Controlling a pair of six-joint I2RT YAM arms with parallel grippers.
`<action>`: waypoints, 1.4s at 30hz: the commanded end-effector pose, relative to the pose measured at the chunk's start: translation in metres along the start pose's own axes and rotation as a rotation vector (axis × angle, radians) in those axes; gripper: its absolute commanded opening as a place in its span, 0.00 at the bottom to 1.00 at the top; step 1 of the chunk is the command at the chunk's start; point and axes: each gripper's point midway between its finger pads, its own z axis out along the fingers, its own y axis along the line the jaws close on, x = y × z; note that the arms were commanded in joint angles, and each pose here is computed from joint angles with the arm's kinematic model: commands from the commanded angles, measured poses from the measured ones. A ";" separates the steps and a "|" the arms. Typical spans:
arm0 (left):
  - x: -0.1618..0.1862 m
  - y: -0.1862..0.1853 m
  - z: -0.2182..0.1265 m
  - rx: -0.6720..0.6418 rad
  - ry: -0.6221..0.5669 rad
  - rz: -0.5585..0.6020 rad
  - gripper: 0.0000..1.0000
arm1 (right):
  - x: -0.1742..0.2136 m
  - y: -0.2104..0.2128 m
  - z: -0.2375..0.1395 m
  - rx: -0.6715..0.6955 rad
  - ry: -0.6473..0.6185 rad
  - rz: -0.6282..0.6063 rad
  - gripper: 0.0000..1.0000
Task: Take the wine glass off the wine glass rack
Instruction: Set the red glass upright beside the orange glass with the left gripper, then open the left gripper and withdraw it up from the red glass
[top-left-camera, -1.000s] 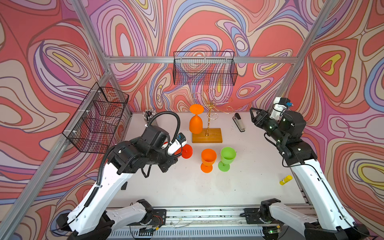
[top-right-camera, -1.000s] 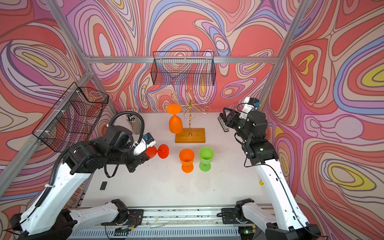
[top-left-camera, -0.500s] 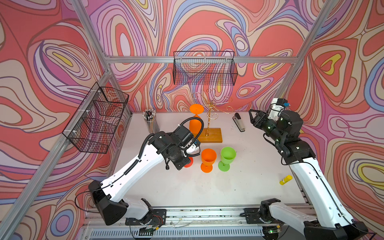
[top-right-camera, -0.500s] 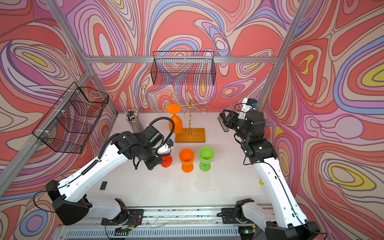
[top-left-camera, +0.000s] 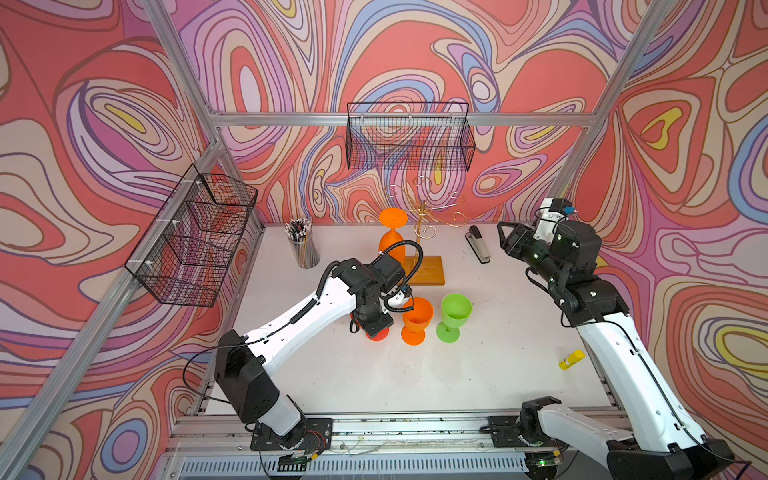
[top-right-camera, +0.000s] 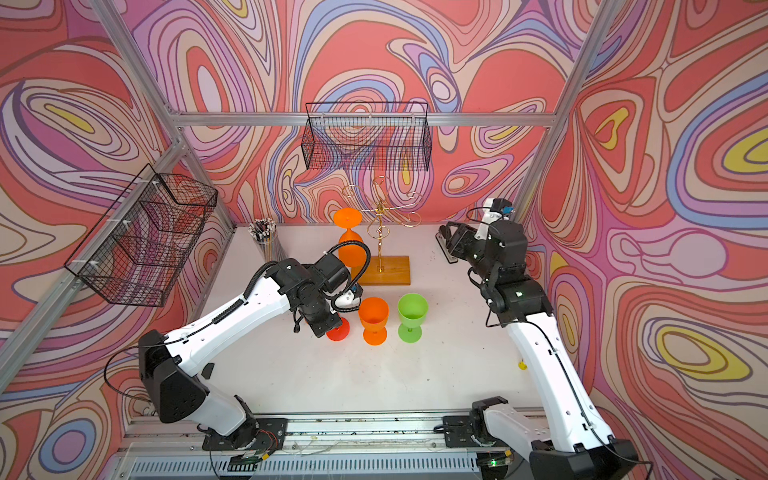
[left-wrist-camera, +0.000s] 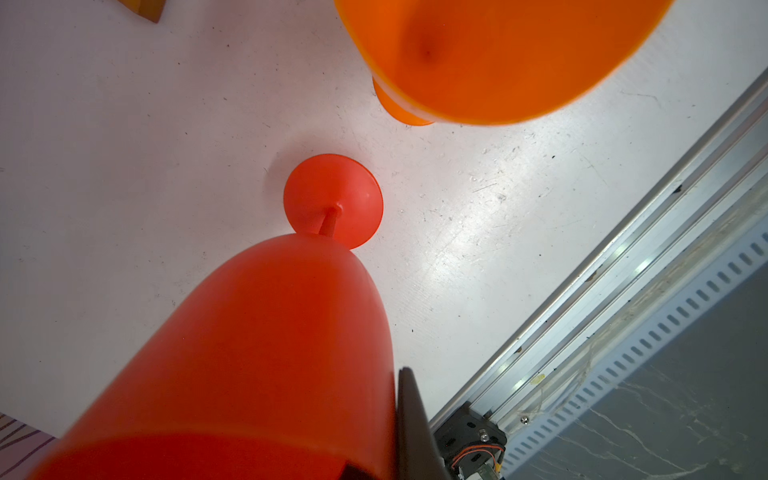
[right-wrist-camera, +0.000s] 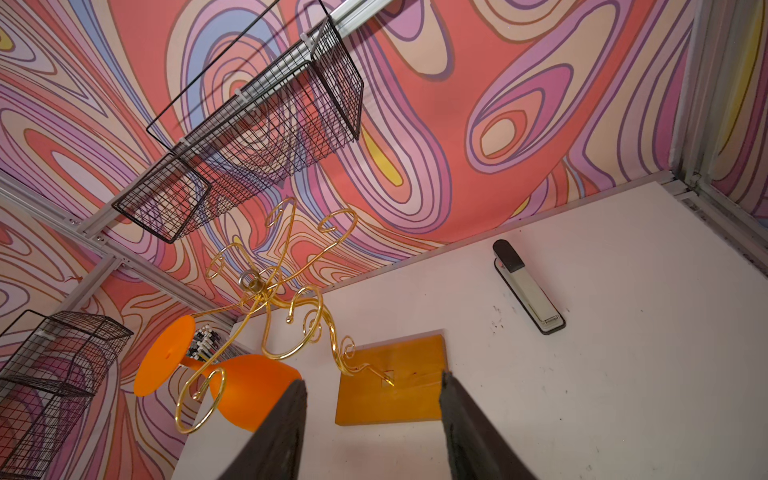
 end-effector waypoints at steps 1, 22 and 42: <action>0.000 0.000 0.006 -0.007 0.044 0.014 0.00 | -0.003 -0.002 0.000 0.015 -0.008 -0.012 0.54; -0.007 0.011 0.017 -0.051 0.135 0.051 0.12 | 0.002 -0.005 0.001 0.024 0.001 -0.016 0.54; -0.020 0.019 -0.043 -0.110 -0.007 0.044 0.76 | 0.000 -0.006 -0.001 0.031 -0.002 -0.024 0.54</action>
